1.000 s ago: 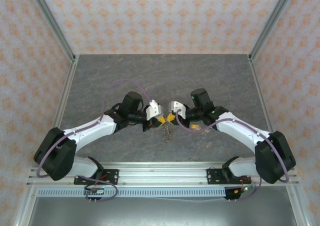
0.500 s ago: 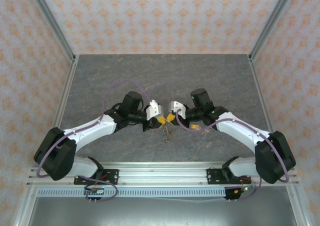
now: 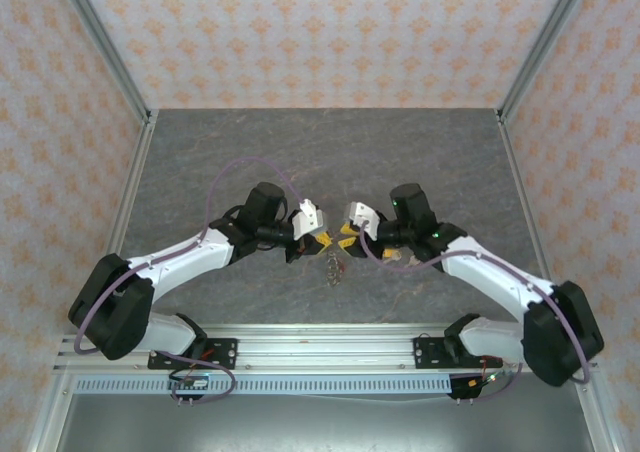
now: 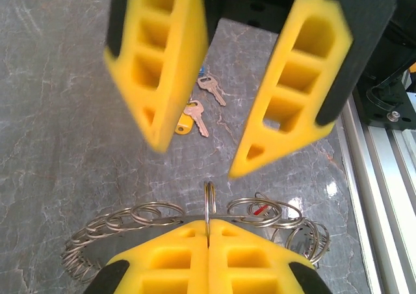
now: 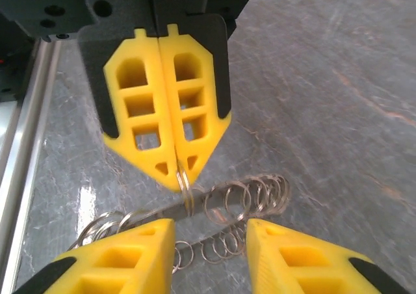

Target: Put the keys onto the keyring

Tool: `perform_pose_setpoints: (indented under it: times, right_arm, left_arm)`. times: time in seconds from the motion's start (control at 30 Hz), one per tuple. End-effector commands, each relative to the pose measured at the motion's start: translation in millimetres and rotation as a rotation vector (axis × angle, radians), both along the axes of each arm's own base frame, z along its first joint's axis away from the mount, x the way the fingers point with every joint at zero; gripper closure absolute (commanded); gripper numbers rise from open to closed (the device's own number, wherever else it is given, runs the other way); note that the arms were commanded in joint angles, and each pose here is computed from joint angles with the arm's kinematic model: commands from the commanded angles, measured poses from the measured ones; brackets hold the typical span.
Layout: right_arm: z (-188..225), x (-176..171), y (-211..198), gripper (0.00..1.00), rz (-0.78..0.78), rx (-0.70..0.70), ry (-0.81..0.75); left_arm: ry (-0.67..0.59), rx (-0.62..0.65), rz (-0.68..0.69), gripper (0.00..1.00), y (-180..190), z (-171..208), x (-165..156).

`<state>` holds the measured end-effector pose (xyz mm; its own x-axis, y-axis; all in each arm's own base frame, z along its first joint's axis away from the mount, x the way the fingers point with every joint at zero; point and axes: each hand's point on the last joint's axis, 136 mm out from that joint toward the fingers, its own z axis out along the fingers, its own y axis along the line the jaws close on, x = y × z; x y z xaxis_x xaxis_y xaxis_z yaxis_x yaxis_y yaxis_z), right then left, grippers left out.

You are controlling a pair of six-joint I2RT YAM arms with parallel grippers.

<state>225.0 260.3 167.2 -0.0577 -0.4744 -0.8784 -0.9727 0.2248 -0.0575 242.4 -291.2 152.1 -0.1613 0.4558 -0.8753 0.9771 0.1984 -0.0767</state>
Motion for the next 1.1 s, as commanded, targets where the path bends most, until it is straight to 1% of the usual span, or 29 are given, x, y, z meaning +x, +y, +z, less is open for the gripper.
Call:
perform_pose_setpoints:
  times: [0.0,0.07,0.1,0.2,0.33,0.4,0.43,0.53,0.63,0.7,0.77,0.83,1.0,1.03,1.07]
  right_arm:
    - [29,29,-20,0.62,-0.312,0.126,-0.013]
    - [38,53,-50,0.63,-0.613,0.222,0.047]
    - [37,62,-69,0.62,-0.777,0.257,0.102]
    - [20,68,-118,0.60,-1.133,0.257,0.245]
    - [-24,50,-153,0.60,-1.354,0.110,0.480]
    - [-48,37,-167,0.60,-1.445,0.015,0.607]
    - [-57,32,-174,0.60,-1.485,-0.029,0.645]
    - [-87,20,-182,0.59,-1.500,-0.162,0.769]
    - [-105,18,-179,0.56,-1.493,-0.191,0.888]
    - [-111,20,-180,0.55,-1.528,-0.202,0.915]
    - [-115,22,-179,0.54,-1.563,-0.186,0.945]
    - [-119,26,-172,0.54,-1.567,-0.138,0.983]
    - [-124,34,-169,0.60,-1.648,-0.052,1.044]
    - [-125,36,-167,0.62,-1.651,-0.031,1.058]
    - [-125,37,-165,0.62,-1.654,-0.011,1.068]
  left_arm:
    - [-0.045,-0.039,0.033,1.00,-2,24,6]
    - [-0.040,-0.039,0.046,1.00,-1,27,7]
    - [-0.038,-0.044,0.053,1.00,-1,29,8]
    - [-0.029,-0.052,0.071,1.00,0,32,8]
    - [-0.017,-0.045,0.087,1.00,3,32,7]
    - [-0.009,-0.040,0.090,1.00,4,31,6]
    - [-0.006,-0.039,0.090,1.00,4,31,5]
    - [0.003,-0.032,0.091,1.00,5,30,4]
    - [0.009,-0.023,0.088,1.00,6,28,3]
    - [0.010,-0.016,0.083,1.00,6,27,2]
    - [0.013,-0.011,0.085,1.00,7,27,2]
    - [0.012,-0.010,0.086,1.00,7,27,2]
    - [0.012,-0.008,0.081,1.00,7,28,2]
    - [0.010,-0.008,0.081,1.00,7,28,2]
    - [0.011,-0.007,0.081,1.00,7,28,2]
